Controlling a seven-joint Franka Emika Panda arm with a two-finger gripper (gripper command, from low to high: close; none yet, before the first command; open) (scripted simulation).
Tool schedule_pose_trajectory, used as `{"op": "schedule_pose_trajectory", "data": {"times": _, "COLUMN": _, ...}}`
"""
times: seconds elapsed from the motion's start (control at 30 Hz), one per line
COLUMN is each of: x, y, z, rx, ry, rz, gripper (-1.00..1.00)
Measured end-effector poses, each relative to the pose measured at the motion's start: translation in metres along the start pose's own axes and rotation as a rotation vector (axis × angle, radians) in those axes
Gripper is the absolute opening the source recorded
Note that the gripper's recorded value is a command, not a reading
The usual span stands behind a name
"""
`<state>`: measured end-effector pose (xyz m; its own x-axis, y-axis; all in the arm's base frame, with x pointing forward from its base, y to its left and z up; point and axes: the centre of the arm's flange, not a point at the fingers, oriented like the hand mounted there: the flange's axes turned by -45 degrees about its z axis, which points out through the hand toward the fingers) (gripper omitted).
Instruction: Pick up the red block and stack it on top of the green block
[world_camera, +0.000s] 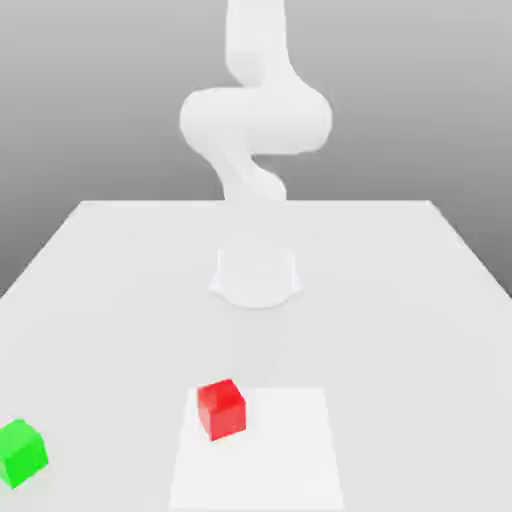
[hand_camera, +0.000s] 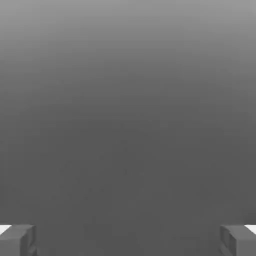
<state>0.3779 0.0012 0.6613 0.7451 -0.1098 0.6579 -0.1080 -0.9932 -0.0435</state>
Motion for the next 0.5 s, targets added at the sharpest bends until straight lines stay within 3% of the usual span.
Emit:
{"op": "schedule_pose_trajectory", "data": {"times": 0.23, "x": -0.069, "y": 0.019, "z": 0.17, "rx": -0.144, "ry": -0.241, "rz": 0.324, "gripper": 0.0}}
{"op": "schedule_pose_trajectory", "data": {"times": 0.5, "x": -0.211, "y": 0.058, "z": 0.302, "rx": -0.312, "ry": -0.502, "rz": 0.73, "gripper": 0.0}}
